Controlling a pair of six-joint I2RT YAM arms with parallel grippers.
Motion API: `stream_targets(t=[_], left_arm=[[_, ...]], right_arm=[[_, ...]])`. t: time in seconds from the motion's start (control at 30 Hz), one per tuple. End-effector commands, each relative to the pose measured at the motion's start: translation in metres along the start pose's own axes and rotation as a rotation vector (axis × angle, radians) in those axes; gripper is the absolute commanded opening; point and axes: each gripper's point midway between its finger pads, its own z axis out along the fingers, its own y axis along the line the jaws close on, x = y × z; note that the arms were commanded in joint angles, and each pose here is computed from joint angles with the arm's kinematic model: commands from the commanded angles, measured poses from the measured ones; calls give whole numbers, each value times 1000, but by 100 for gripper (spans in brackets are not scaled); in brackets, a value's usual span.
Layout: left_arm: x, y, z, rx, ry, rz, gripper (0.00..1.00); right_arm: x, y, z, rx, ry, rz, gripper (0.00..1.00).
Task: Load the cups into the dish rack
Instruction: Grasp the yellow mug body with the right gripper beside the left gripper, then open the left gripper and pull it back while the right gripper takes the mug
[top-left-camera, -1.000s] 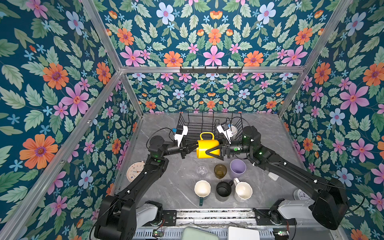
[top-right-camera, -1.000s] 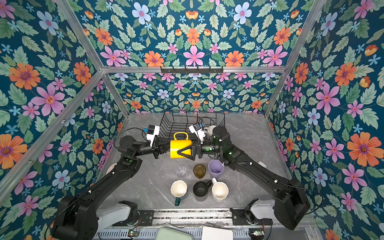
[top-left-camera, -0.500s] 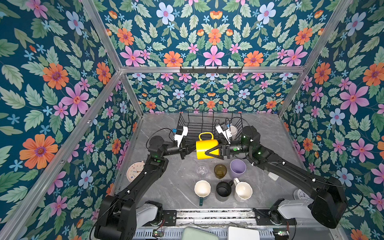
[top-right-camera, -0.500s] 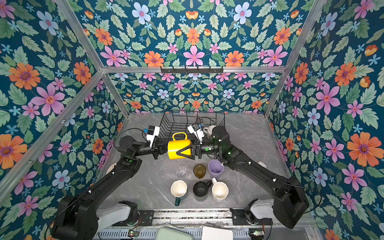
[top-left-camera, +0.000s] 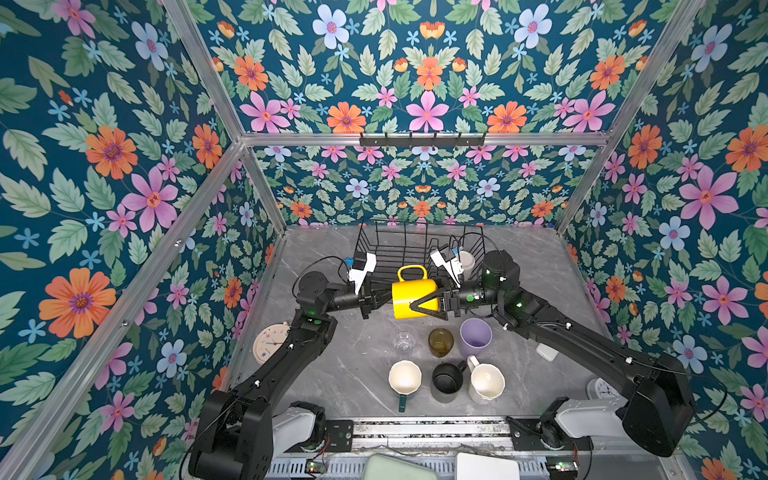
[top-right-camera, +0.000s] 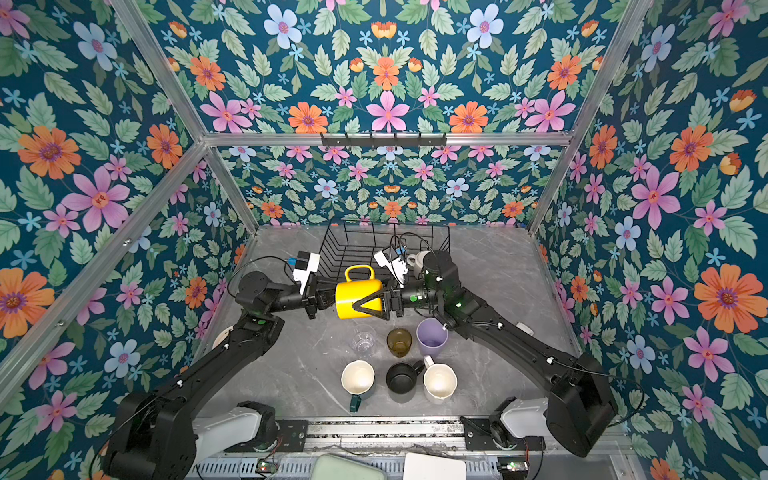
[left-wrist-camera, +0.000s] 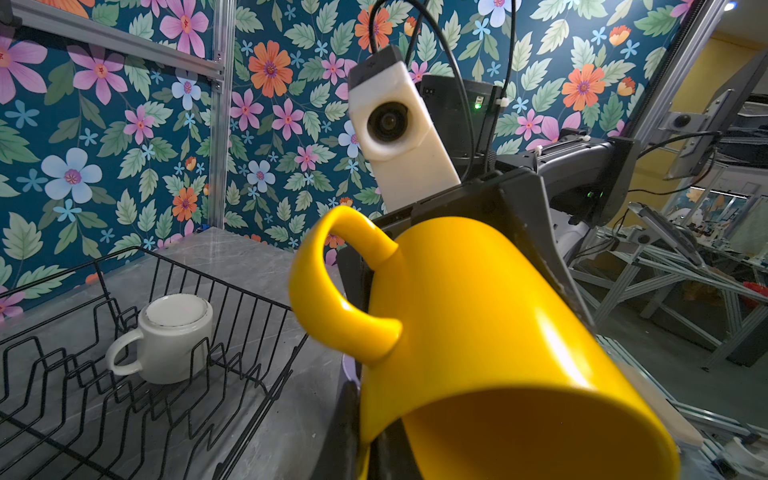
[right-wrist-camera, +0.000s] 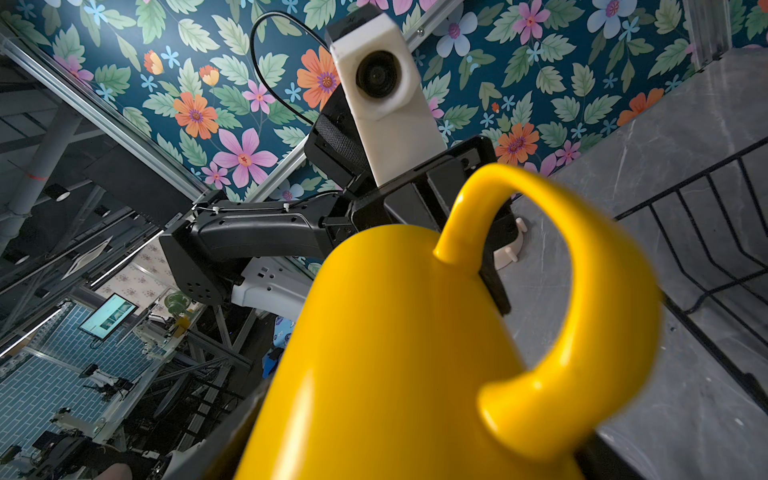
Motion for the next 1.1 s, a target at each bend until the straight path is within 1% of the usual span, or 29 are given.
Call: stream_targets(t=[0.0, 0.17, 0.27, 0.37, 0.4, 0.43, 0.5, 0.6, 0.67, 0.73, 0.77, 0.87, 1.0, 1.07], left_arm=[[-14, 3, 1, -25, -40, 30, 0], [-14, 7, 1, -42, -35, 14, 0], [-13, 9, 1, -55, -32, 11, 5], [-14, 11, 1, -64, -28, 15, 13], [-13, 11, 1, -68, -26, 16, 19], [-14, 11, 1, -73, -25, 20, 29], [-13, 13, 1, -88, -20, 22, 44], [-13, 16, 0, -114, -8, 36, 62], [-13, 19, -2, -146, -4, 53, 80], [-13, 26, -4, -193, 0, 60, 90], [-13, 30, -5, -220, 5, 61, 94], [-14, 39, -9, -289, 14, 77, 99], [-19, 57, -18, -418, 4, 96, 100], [-22, 70, -27, -514, -10, 110, 100]], right_arm=[[-2, -9, 0, 55, -10, 20, 0], [-11, -7, -1, 73, -29, 32, 0], [-14, -6, -3, 86, -37, 31, 0], [-19, -4, -5, 95, -47, 23, 0], [-20, -4, -6, 105, -52, 26, 0], [-21, -5, -7, 113, -53, 31, 0], [-23, -4, -9, 119, -54, 39, 0], [-27, -6, -17, 138, -68, 54, 0], [-30, -7, -24, 157, -81, 62, 0], [-34, -10, -32, 185, -94, 72, 0], [-35, -12, -36, 203, -99, 82, 0], [-39, -20, -51, 256, -119, 115, 0], [-42, -36, -71, 383, -116, 145, 0], [-45, -42, -78, 454, -104, 149, 0]])
